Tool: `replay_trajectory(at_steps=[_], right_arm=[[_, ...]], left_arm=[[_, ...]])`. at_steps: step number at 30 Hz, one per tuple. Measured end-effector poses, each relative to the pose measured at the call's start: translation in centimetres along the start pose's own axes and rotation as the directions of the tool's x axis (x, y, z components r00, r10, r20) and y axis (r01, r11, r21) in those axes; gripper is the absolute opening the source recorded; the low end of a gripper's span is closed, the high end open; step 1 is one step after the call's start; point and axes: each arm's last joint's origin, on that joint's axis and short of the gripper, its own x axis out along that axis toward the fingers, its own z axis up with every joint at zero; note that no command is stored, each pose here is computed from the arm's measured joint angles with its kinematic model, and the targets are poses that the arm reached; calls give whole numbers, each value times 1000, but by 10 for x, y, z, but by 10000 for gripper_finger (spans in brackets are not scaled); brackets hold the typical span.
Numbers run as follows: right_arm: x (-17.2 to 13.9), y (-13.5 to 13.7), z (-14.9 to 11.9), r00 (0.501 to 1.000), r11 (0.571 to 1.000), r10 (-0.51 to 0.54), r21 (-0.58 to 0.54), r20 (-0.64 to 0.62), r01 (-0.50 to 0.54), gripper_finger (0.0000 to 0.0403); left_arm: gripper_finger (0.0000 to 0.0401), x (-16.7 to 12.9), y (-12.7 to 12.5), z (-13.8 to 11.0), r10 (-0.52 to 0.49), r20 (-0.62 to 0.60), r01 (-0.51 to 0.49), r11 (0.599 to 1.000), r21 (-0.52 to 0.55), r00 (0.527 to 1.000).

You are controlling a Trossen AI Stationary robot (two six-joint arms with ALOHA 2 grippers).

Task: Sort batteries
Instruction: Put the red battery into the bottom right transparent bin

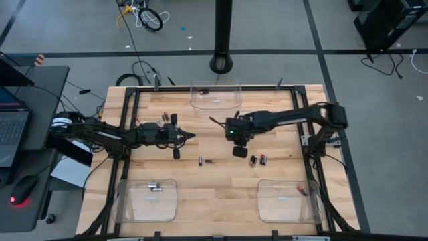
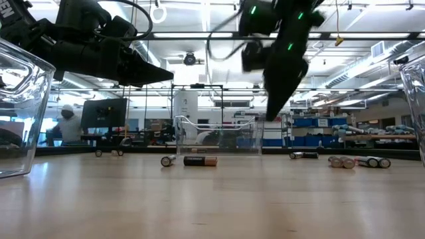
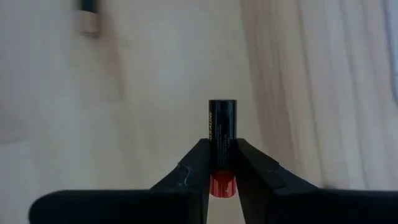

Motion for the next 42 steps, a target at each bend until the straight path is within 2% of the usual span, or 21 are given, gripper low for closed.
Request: replay_trajectory(at_steps=[4,9,15,20,26,29,34,42], right_arm=[[-36,22,-16,1000,1000,26,4,4,-26,63],[-76,49,-45,999,996,42,75,-8,-41,66],[-104,80,-82,995,973,59,226,-84,-39,63],[-117,104,-110,984,958,82,285,-159,-34,66],[-118,124,-137,967,937,19,341,-255,72,63],[-112,137,-147,956,930,70,364,-283,40,65],[-107,157,-159,952,904,168,425,-256,-45,63],[-85,166,-187,951,926,153,375,-267,-44,63]], left_arm=[[13,0,0,0,0,0,0,1000,0,1000],[13,0,0,0,0,1,0,1000,0,1000],[13,0,0,0,0,3,0,1000,-1,1000],[13,0,0,0,0,2,-1,1000,16,1000],[13,0,0,0,1,2,-1,999,38,1000],[13,0,0,0,1,2,-1,998,55,1000],[13,0,0,0,2,2,-2,998,57,1000],[13,0,0,0,1,1,-1,998,56,1000]])
